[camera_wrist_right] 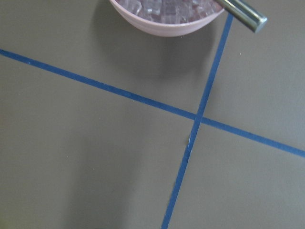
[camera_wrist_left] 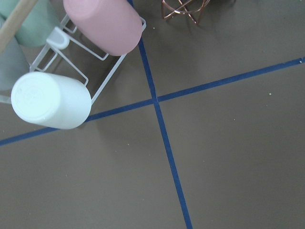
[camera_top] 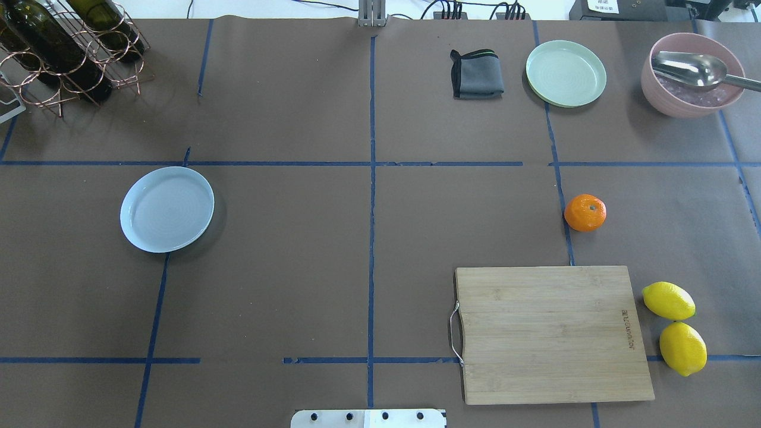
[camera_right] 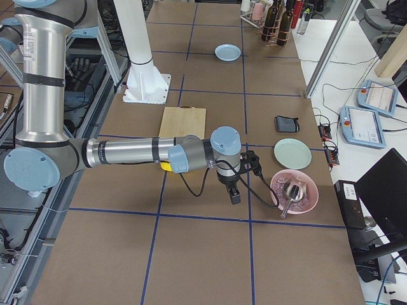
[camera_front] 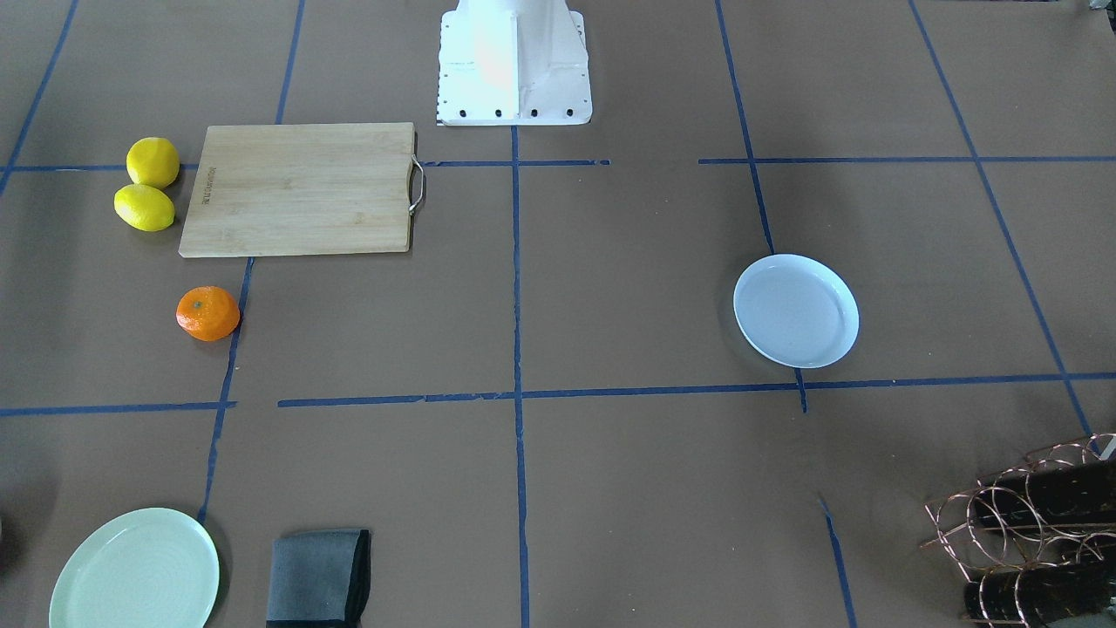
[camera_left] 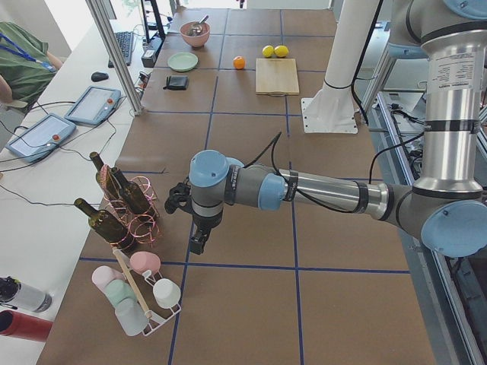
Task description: Pick orange to plate
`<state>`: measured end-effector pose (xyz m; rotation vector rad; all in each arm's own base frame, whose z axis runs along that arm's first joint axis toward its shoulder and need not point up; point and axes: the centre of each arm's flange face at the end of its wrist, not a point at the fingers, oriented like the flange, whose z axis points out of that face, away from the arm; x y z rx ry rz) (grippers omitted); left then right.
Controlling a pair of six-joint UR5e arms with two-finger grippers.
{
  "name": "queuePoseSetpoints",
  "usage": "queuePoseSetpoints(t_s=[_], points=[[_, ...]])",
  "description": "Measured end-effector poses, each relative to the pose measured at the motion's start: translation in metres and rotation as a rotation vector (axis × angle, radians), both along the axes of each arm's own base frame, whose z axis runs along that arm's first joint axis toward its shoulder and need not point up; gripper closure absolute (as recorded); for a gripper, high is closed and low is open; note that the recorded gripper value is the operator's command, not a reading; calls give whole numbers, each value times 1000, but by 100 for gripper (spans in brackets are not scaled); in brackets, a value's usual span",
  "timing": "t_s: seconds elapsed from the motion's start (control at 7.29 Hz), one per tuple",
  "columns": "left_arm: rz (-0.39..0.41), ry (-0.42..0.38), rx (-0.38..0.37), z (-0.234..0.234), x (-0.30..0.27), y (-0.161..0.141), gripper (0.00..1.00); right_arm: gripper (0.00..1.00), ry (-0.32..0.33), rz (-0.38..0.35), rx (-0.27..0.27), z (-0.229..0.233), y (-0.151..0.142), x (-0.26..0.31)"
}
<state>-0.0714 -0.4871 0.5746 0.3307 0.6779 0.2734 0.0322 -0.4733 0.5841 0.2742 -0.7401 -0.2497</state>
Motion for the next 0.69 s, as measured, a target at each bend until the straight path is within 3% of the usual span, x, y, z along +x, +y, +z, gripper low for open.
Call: queuePoseSetpoints(t_s=[0.27,0.41,0.69], points=[[-17,-18,288,-32,-1,-16,0,0,-9,10,24,-18,-10,-1],[-62,5,384,-45,-1,-19,0,0,-12,11,32,-21,-11,-1],[-183,137,373,-63,28,-19,0,0,-17,12,67,-23,-13,-1]])
